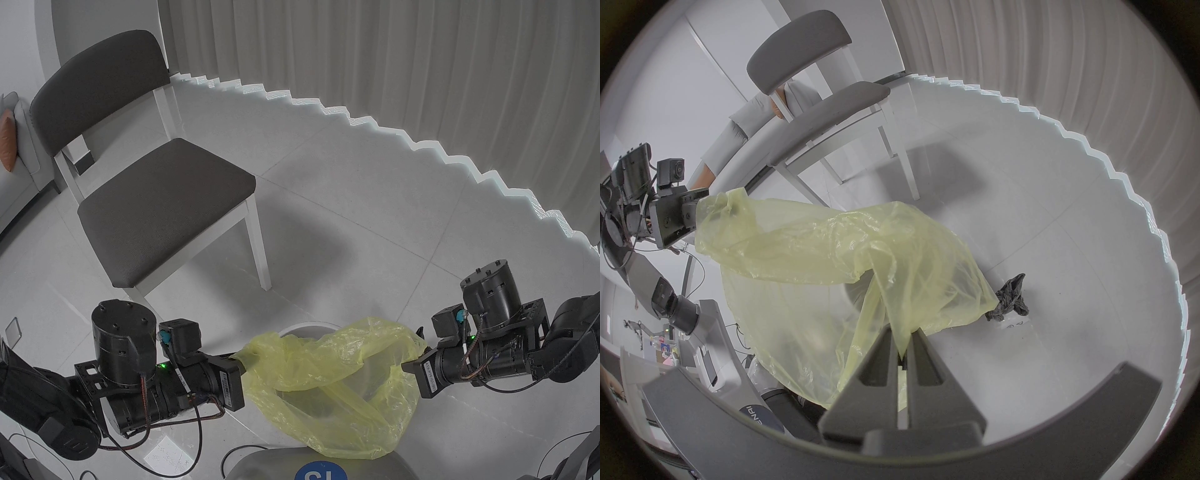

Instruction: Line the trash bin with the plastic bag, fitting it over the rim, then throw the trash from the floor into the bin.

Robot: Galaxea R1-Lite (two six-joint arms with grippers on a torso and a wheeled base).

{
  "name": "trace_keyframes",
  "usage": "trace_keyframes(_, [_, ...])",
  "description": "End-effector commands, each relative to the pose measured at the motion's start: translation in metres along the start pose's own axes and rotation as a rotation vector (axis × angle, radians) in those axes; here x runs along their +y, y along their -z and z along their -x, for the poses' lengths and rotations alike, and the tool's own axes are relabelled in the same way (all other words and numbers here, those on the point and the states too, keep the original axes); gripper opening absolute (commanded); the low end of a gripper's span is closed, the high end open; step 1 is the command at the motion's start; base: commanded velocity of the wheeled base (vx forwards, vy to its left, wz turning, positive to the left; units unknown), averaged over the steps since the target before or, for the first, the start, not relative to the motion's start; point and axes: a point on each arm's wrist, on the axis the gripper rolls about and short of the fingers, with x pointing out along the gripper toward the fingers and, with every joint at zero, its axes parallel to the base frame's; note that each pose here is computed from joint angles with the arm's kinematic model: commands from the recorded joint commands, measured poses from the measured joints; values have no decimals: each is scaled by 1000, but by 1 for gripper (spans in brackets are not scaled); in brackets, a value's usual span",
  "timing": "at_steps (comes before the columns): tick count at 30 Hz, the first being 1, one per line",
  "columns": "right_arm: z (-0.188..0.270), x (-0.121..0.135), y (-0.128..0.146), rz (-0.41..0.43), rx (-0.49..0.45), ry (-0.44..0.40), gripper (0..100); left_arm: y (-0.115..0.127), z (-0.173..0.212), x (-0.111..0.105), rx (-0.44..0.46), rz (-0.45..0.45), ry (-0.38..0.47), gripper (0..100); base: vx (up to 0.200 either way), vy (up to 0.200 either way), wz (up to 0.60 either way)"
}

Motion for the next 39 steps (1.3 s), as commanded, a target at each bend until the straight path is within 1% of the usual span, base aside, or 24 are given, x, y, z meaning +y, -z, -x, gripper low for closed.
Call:
trace_keyframes(1, [-5,0,-1,1,7,0,0,3,-6,3,15,9,-13,0,0,0,0])
trace_keyframes(6, [-14,1,-6,-1,11,-1,0,6,-15,12,26,44,-39,0,0,0,0])
trace_keyframes(12, [-22,1,-10,1,19,1,0,10,-22,18,13,49,-46,0,0,0,0])
trace_keyframes(19, [-38,0,-10,-1,46,5,0,19,-33,25,32,100,-62,0,0,0,0])
trace_keyframes(23, [-42,-2,-11,-7,55,-5,0,23,-39,28,40,106,-68,0,0,0,0])
trace_keyframes(27, [-51,-3,-13,-11,63,-6,0,25,-45,36,23,114,-84,0,0,0,0])
trace_keyframes(39, [-70,-5,-12,-15,101,-4,0,42,-53,48,53,128,-68,0,0,0,0])
